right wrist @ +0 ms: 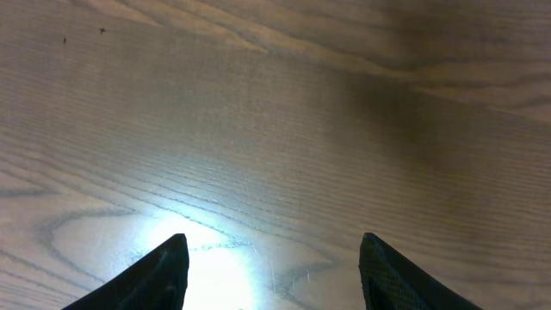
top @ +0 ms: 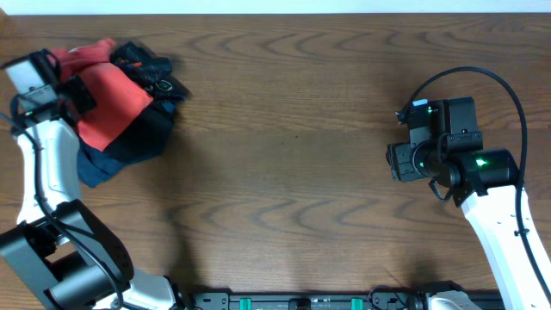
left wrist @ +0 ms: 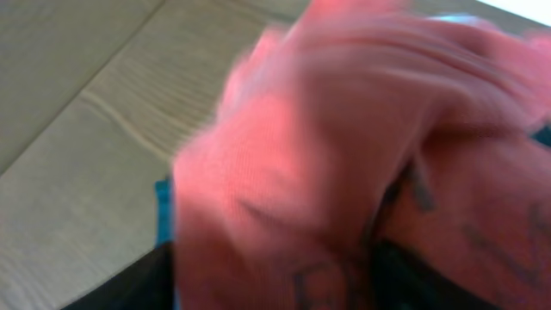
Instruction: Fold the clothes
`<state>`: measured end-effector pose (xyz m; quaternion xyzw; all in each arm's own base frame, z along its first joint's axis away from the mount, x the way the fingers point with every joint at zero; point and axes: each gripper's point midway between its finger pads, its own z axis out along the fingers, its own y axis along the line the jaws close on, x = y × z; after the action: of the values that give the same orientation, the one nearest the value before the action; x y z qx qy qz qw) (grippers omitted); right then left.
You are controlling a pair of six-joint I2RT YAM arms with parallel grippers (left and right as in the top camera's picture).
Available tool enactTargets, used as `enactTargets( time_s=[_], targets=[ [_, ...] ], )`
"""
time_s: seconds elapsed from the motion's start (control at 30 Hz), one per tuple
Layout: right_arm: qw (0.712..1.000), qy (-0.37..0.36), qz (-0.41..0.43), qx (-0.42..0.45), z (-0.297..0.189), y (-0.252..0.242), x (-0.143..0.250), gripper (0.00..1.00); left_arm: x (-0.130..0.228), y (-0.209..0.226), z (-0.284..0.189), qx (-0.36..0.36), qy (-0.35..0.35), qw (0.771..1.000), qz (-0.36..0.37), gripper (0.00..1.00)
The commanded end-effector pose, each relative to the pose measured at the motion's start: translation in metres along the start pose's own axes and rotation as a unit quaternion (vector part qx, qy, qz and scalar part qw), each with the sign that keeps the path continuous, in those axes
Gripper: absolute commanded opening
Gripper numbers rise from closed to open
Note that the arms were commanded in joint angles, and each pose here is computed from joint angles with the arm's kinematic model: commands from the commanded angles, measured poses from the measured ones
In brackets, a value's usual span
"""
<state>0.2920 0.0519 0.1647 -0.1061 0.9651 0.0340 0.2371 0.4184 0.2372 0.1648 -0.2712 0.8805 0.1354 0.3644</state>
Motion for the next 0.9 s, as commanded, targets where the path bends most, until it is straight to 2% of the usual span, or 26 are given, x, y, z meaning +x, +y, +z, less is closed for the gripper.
enactTargets(
  time_s=[0.0, 0.13, 0.17, 0.27, 0.3, 0.43, 0.57, 0.7, 0.87],
  targets=[
    [1.000, -0.013, 0.002, 0.007, -0.004, -0.005, -0.006, 0.62, -0.011, 0.002, -0.010, 0.015, -0.016, 0.999, -0.042, 0.81],
    [0.998, -0.045, 0.038, 0.008, -0.005, -0.006, -0.022, 0.64, -0.028, -0.009, -0.036, 0.045, -0.045, 0.997, -0.041, 0.86],
    [0.997, -0.054, 0.050, 0.008, -0.005, -0.007, -0.026, 0.67, -0.032, -0.015, -0.046, 0.055, -0.053, 0.996, -0.036, 0.89],
    [0.991, -0.098, 0.092, 0.007, -0.008, -0.012, -0.047, 0.94, -0.040, -0.038, -0.080, 0.081, -0.075, 0.994, -0.019, 0.93],
    [0.989, -0.110, 0.094, 0.006, -0.010, -0.013, -0.053, 0.99, -0.041, -0.049, -0.091, 0.092, -0.080, 0.992, -0.008, 0.93],
    [0.982, -0.173, 0.082, 0.003, -0.019, -0.019, -0.082, 0.99, -0.023, -0.102, -0.125, 0.141, -0.073, 0.985, 0.071, 0.98],
    [0.967, -0.236, 0.096, 0.026, -0.033, -0.046, -0.108, 0.99, 0.026, -0.141, -0.147, 0.177, -0.010, 0.970, 0.165, 0.98],
    [0.952, -0.244, 0.177, 0.044, -0.050, -0.076, -0.100, 0.99, 0.073, -0.144, -0.180, 0.192, 0.058, 0.957, 0.208, 0.98],
    [0.939, -0.257, 0.218, 0.068, -0.092, -0.090, -0.071, 0.99, 0.075, -0.120, -0.240, 0.205, 0.025, 0.960, 0.190, 0.98]
  ],
)
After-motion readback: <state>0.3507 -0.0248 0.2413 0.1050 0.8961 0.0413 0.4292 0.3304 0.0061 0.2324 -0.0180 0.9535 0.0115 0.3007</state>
